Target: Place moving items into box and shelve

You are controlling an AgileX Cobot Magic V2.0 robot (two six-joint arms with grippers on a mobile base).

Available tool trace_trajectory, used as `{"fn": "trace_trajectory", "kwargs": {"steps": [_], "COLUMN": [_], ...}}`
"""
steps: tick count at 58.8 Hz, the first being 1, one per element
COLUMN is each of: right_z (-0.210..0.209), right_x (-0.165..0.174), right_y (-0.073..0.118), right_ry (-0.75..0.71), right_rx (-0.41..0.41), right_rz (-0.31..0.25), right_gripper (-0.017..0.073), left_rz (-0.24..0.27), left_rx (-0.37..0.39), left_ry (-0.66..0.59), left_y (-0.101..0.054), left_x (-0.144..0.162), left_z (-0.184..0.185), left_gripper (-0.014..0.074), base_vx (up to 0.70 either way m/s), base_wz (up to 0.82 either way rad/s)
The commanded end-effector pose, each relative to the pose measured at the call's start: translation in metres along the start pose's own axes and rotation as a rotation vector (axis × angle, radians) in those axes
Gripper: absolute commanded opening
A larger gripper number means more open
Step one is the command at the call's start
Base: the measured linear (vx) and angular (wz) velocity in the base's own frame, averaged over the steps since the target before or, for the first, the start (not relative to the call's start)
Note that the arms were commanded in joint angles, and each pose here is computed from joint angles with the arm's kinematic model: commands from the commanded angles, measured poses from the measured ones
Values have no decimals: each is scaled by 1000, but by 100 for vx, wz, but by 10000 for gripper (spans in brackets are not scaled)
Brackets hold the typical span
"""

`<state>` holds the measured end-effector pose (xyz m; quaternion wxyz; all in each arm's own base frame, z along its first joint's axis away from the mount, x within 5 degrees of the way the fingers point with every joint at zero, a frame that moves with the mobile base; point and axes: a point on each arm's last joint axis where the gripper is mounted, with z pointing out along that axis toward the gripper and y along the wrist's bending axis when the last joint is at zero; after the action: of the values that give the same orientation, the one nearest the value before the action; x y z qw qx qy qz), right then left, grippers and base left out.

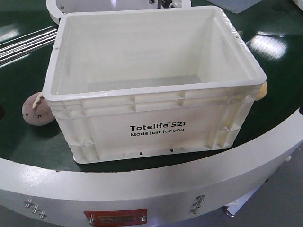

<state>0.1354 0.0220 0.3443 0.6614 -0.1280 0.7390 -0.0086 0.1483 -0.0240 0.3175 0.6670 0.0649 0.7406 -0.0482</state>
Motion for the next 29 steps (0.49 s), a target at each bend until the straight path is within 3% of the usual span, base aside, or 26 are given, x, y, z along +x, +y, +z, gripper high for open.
{"fn": "trace_trajectory", "kwargs": {"steps": [1, 11, 17, 23, 29], "right_z": [3, 5, 5, 5, 5], "right_x": [-21, -20, -19, -18, -18], "right_y": [-4, -4, -4, -3, -3], "right_ry": [-136, -129, -121, -108, -106], "right_rx": [23, 20, 18, 16, 16], "right_rz": [2, 18, 26, 26, 26], "right_gripper": [-15, 13, 89, 220, 419], "left_rz": [-14, -14, -14, -14, -14], "left_rx": [-16, -19, -18, -18, -18], "left_ry": [-164, -187, -181, -179, -179], "left_y": [1, 2, 2, 2, 2], "left_x": [-24, -26, -25, -25, -25], "left_z": [1, 0, 1, 1, 2], "left_gripper": [-22, 2, 53, 143, 274], "base_vx": [0, 0, 0, 0, 0], "base_wz": [0, 0, 0, 0, 0]}}
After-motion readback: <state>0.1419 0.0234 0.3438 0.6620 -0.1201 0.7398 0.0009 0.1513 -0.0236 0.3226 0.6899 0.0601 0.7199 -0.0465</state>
